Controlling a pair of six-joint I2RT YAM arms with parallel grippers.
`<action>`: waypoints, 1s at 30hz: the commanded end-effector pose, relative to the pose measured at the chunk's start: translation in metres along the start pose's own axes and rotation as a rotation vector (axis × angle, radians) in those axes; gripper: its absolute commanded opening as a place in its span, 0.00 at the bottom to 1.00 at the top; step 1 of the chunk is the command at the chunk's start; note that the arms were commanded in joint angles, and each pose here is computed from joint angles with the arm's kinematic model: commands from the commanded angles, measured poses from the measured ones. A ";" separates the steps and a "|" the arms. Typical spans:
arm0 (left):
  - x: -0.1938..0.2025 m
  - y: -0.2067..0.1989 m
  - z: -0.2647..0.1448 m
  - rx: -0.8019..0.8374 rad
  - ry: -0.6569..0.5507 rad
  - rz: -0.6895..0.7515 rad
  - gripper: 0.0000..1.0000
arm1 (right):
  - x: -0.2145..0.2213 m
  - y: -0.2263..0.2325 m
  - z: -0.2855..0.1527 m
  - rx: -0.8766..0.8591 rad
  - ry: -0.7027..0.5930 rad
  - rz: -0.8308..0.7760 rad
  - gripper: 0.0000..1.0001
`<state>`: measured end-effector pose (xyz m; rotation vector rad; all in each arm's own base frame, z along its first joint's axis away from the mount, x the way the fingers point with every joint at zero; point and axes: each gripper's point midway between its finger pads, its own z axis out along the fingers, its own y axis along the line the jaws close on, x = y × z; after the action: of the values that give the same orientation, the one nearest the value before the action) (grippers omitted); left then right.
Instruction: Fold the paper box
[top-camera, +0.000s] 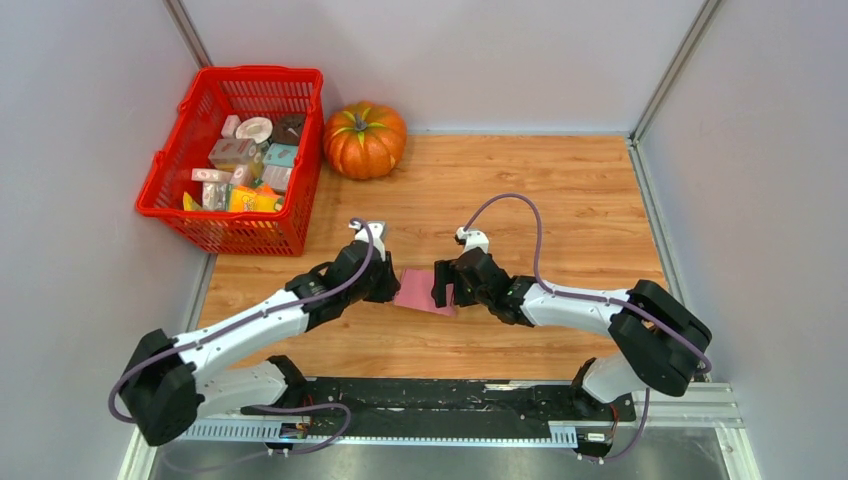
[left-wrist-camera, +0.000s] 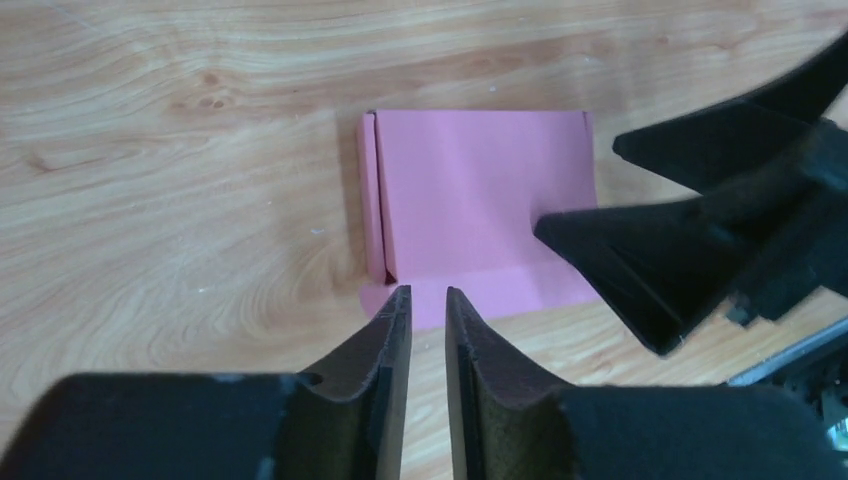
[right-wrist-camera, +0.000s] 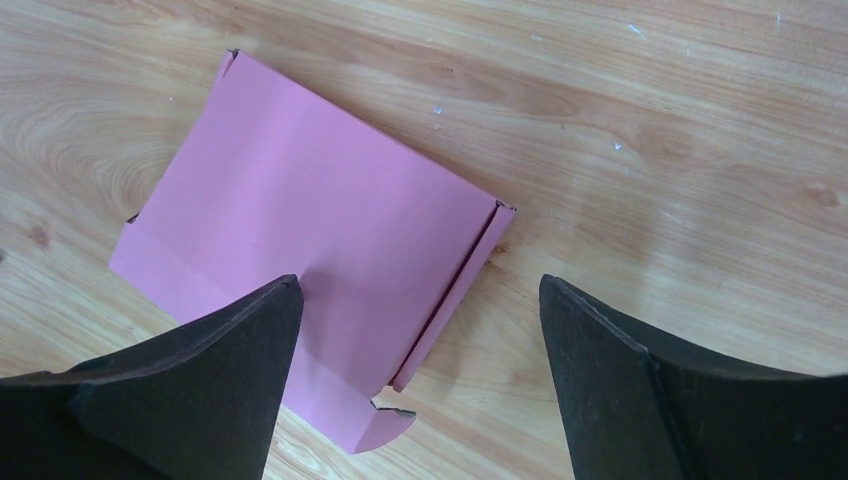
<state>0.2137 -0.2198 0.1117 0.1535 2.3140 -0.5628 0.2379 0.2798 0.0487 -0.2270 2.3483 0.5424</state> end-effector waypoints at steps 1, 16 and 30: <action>-0.006 -0.026 0.022 0.116 0.061 0.002 0.22 | -0.001 0.005 -0.004 -0.039 -0.008 -0.051 0.91; 0.048 -0.010 0.052 0.109 0.160 -0.072 0.14 | 0.016 0.011 -0.031 -0.214 0.097 -0.050 0.86; 0.042 -0.009 0.053 0.095 0.160 -0.031 0.14 | 0.017 -0.007 -0.012 -0.195 0.097 -0.034 0.44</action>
<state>0.2094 -0.2521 0.0462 0.1883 2.4684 -0.7153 0.2118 0.2583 0.0391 -0.3517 2.4269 0.7332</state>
